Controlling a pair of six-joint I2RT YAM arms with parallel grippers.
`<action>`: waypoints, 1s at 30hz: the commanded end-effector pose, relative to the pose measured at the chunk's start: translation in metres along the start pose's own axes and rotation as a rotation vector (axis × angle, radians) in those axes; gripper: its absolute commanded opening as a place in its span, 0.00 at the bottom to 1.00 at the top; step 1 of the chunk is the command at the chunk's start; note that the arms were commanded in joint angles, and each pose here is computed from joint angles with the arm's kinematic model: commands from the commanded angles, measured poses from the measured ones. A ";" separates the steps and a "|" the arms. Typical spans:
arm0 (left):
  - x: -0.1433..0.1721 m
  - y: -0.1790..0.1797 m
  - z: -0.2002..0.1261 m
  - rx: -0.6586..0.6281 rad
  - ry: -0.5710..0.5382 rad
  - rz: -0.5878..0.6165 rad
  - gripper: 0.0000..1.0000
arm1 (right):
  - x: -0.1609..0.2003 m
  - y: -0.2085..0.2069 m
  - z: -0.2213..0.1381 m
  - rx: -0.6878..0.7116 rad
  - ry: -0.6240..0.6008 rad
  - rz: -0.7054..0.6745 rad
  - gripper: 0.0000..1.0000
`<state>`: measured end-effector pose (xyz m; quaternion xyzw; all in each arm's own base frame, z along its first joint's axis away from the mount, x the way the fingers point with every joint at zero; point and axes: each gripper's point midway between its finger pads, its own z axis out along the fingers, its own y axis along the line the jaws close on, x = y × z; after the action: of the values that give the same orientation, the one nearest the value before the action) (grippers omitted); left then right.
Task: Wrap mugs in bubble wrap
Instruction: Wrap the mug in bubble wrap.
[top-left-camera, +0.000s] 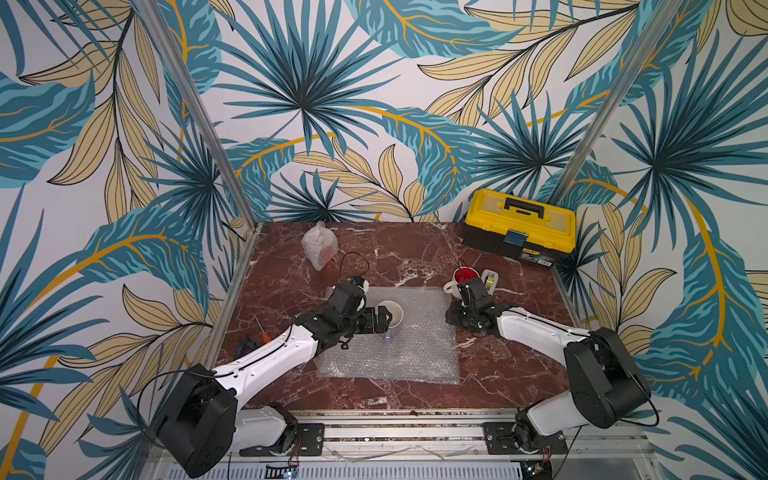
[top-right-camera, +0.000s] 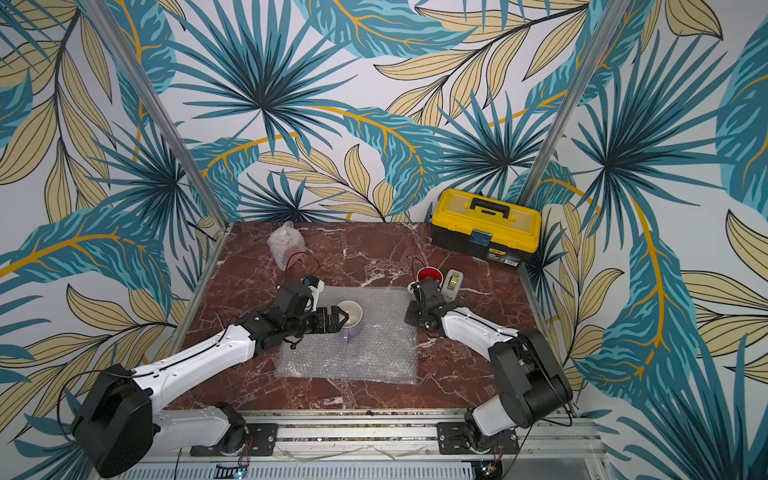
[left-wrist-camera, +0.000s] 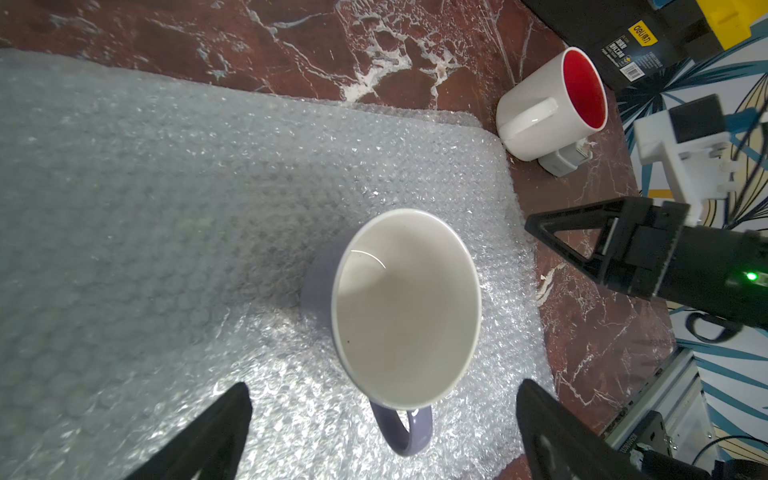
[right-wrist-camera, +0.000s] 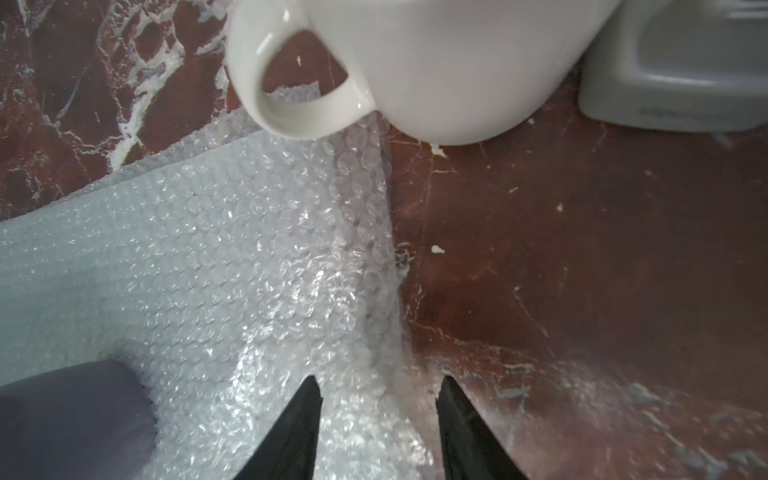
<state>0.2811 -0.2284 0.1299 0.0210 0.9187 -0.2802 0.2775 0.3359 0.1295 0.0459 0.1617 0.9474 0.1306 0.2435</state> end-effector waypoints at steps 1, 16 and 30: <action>-0.012 -0.018 -0.009 0.053 -0.042 0.042 1.00 | -0.001 0.004 0.011 -0.058 0.005 0.040 0.47; -0.017 -0.027 -0.011 0.033 -0.037 0.071 1.00 | -0.008 0.023 0.010 -0.272 0.010 0.103 0.47; -0.019 -0.028 -0.010 0.030 -0.039 0.068 1.00 | -0.013 0.047 -0.015 -0.424 -0.032 0.013 0.33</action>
<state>0.2797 -0.2397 0.1428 0.0447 0.9142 -0.2823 0.2875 0.3528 0.1623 0.0817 0.1310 0.8933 0.3189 0.2883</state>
